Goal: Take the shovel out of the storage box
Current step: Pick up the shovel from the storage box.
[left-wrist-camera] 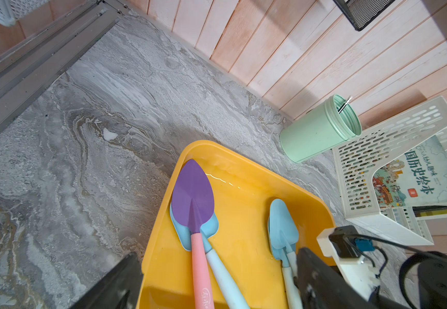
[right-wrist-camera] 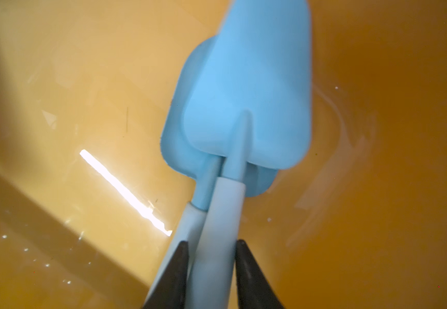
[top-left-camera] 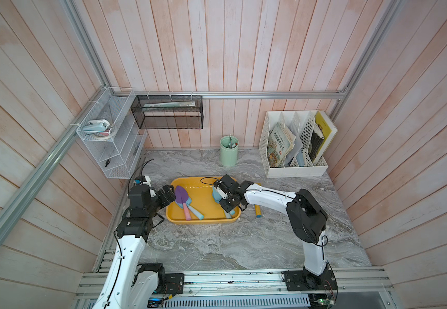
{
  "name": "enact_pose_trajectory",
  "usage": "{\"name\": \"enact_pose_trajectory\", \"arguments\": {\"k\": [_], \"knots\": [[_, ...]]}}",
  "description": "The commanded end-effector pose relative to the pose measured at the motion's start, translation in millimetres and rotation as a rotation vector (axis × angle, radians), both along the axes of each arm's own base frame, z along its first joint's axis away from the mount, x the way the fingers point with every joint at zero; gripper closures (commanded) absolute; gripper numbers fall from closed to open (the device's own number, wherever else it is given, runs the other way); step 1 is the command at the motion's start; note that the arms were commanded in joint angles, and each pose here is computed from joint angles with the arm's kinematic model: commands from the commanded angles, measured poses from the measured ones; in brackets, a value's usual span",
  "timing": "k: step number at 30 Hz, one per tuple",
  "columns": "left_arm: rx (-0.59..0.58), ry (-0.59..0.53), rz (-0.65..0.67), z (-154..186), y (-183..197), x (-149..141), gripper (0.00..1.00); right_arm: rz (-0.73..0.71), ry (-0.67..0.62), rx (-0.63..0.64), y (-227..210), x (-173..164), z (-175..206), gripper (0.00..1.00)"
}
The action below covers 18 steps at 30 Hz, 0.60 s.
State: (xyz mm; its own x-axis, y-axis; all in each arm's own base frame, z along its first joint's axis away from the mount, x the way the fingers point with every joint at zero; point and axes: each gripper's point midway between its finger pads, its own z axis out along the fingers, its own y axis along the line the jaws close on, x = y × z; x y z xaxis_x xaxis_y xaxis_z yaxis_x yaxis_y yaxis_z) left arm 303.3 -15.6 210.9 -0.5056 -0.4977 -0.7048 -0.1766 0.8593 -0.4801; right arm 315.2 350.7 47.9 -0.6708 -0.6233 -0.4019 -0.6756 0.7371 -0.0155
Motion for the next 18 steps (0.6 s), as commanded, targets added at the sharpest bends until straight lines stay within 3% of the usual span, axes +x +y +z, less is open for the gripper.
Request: {"name": "enact_pose_trajectory", "arguments": {"k": [1,9,16,18], "knots": [[0.013,0.006,0.007,-5.5,1.6,-1.4,0.07,0.011,0.05,-0.009,2.1,-9.8,-16.8,0.79],[0.014,0.01,0.007,-6.6,1.8,-1.2,0.07,-0.005,-0.005,0.063,12.4,-0.2,13.2,0.85],[0.015,0.008,0.01,-6.0,2.3,-0.9,0.07,-0.135,-0.234,0.262,2.3,31.3,124.5,1.0],[0.014,0.011,0.008,-6.8,1.9,-0.4,0.07,-0.202,-0.302,0.322,-14.8,39.7,156.0,1.0]]}}
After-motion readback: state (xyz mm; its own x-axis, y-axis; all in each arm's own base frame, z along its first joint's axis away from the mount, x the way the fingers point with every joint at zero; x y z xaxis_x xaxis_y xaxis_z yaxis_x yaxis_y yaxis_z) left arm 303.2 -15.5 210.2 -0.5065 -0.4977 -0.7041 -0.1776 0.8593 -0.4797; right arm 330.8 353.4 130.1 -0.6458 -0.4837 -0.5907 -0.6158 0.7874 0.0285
